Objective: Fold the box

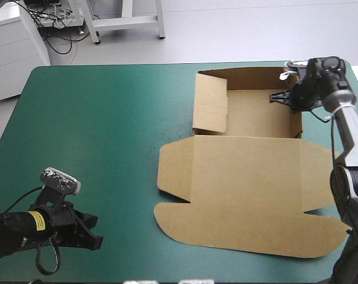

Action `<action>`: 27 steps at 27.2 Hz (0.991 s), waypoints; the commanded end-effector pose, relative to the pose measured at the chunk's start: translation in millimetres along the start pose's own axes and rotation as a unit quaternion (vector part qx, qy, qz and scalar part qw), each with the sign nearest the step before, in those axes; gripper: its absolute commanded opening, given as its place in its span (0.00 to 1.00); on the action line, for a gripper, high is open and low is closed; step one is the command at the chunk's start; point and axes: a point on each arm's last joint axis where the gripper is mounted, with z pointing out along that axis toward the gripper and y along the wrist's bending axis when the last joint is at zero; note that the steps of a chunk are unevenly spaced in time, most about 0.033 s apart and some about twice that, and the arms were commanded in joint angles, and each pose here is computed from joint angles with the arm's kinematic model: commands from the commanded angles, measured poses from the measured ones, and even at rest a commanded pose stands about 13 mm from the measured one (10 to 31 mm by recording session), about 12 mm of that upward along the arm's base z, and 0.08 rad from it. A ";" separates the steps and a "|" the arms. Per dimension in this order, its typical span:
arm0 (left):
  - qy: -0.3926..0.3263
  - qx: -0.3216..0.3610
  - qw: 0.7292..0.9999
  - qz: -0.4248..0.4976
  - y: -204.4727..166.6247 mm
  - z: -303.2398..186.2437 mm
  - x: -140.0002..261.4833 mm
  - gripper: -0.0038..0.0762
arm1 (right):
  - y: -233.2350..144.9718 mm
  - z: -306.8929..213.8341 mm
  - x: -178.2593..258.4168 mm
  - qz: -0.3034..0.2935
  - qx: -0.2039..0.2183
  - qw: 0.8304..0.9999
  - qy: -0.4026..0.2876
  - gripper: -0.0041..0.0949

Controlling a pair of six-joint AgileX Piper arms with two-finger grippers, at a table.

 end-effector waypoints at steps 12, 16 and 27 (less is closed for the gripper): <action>0.010 0.014 1.000 0.001 -3.9 -5.7 0.7 0.01 | -173.7 -42.4 20.9 0.155 0.134 0.978 -0.031 0.02; 0.010 0.014 1.000 0.003 -3.9 -5.7 0.7 0.01 | -190.1 -45.1 27.2 0.162 0.147 0.975 -0.027 0.02; 0.011 0.037 0.999 -0.004 -8.2 -5.9 1.0 0.01 | -207.6 -48.4 28.9 0.154 0.175 0.971 -0.047 0.06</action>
